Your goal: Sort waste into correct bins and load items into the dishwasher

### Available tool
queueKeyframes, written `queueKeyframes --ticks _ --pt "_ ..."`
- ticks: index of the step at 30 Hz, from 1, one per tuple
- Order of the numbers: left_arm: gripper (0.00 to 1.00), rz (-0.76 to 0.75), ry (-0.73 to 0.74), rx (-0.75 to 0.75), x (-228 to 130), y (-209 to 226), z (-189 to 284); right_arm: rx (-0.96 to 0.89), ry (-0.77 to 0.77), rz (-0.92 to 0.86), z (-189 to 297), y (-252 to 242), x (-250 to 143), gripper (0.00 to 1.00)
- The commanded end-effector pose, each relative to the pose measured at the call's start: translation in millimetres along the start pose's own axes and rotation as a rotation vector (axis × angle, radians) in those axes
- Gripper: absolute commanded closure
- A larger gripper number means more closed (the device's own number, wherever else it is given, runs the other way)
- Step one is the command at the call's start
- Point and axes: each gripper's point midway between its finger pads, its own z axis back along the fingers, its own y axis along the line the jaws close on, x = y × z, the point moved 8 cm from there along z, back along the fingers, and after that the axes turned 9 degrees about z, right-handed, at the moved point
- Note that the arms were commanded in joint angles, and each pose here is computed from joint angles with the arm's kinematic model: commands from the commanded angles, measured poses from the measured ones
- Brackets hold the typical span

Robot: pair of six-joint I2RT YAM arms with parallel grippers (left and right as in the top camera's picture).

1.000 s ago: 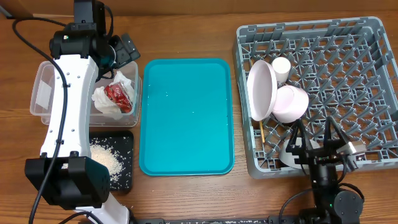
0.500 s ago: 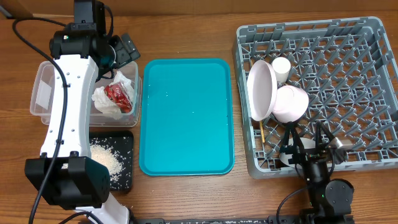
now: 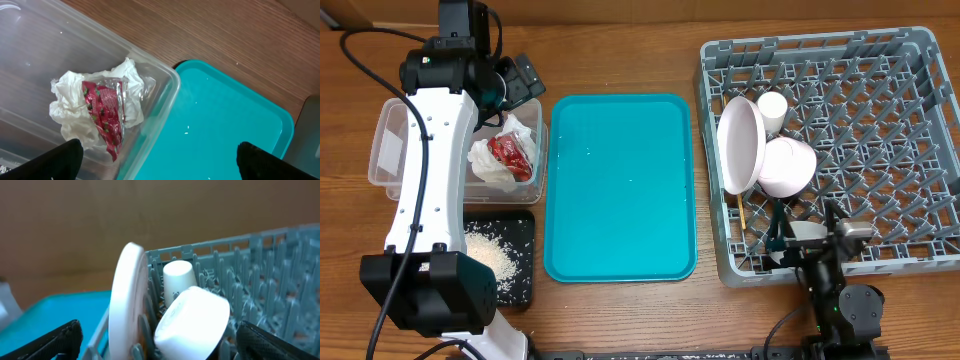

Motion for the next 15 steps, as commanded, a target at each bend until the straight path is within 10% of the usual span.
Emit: queueKeyframes --ticks 1,15 --pt "0.0 -0.018 -0.021 -0.025 1.2 -4.8 9.5 0.073 -0.025 0.329 0.3 6.4 -0.6 0.0" --pt "0.0 -0.018 -0.021 -0.026 1.2 -4.8 9.5 -0.013 -0.003 0.238 0.1 -1.8 -2.2 0.0"
